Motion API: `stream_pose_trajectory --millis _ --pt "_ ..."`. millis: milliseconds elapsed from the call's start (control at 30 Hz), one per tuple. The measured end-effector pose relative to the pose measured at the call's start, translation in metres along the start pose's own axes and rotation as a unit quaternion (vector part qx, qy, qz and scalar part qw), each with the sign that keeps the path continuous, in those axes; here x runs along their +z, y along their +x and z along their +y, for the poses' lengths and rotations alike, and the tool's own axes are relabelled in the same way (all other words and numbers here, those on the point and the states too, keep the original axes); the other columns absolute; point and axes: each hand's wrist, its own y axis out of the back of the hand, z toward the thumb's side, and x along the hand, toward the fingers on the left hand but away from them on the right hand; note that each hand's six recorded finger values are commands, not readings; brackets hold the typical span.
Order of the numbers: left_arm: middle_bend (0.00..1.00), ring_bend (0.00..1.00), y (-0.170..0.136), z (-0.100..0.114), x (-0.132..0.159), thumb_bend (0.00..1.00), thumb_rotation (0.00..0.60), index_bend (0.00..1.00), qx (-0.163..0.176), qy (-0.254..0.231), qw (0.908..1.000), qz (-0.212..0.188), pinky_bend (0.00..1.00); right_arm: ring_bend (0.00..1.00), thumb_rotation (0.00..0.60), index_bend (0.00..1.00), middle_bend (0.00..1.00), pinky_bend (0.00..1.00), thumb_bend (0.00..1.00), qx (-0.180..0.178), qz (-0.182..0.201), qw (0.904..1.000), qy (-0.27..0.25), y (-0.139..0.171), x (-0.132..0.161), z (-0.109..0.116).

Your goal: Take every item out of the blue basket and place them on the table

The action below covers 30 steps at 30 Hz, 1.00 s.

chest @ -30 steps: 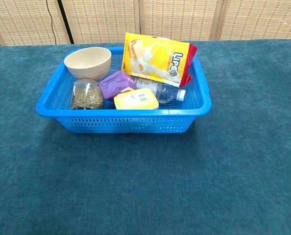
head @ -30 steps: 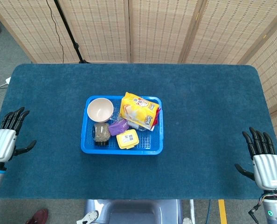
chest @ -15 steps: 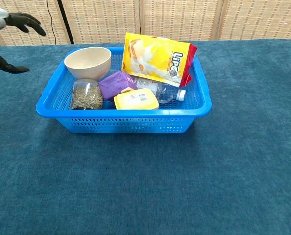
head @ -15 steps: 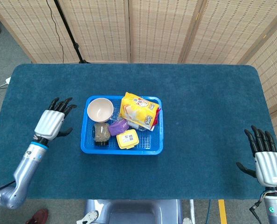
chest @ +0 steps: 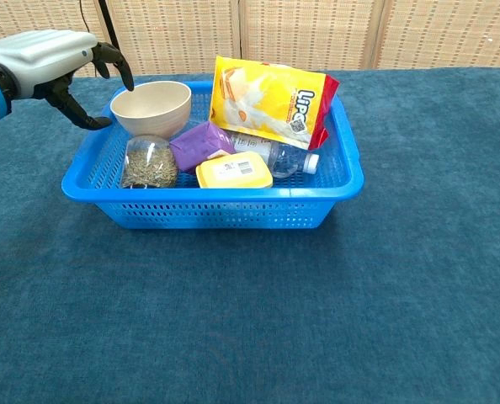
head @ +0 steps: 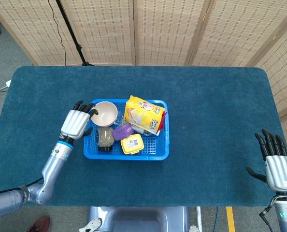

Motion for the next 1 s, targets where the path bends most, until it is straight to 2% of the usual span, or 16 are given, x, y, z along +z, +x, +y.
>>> stream_pose_trajectory --millis 200,400,833,1000 --pt "0.25 0.25 0.011 -0.013 0.01 0.3 0.6 0.4 -0.01 0.003 0.9999 0.004 0.12 0.0 0.6 0.0 0.0 0.0 0.0 0.004 -0.003 1.0 -0.002 -0.001 -0.002 -0.001" --pt "0.25 0.25 0.017 -0.018 0.017 0.32 0.6 0.47 -0.011 0.009 0.9999 0.005 0.12 0.0 0.6 0.0 0.0 0.0 0.0 0.008 -0.005 0.9999 -0.006 -0.002 -0.003 -0.003" --pt "0.3 0.28 0.023 -0.024 0.024 0.48 0.6 0.6 -0.011 0.02 0.9997 0.011 0.12 0.0 0.6 0.0 0.0 0.0 0.0 0.015 -0.007 0.9998 -0.013 -0.003 -0.004 -0.004" --pt "0.31 0.28 0.023 -0.022 0.023 0.49 0.6 0.6 -0.006 0.025 0.9996 0.014 0.12 0.0 0.6 0.0 0.0 0.0 0.0 0.014 -0.007 0.9998 -0.014 -0.003 -0.005 -0.003"
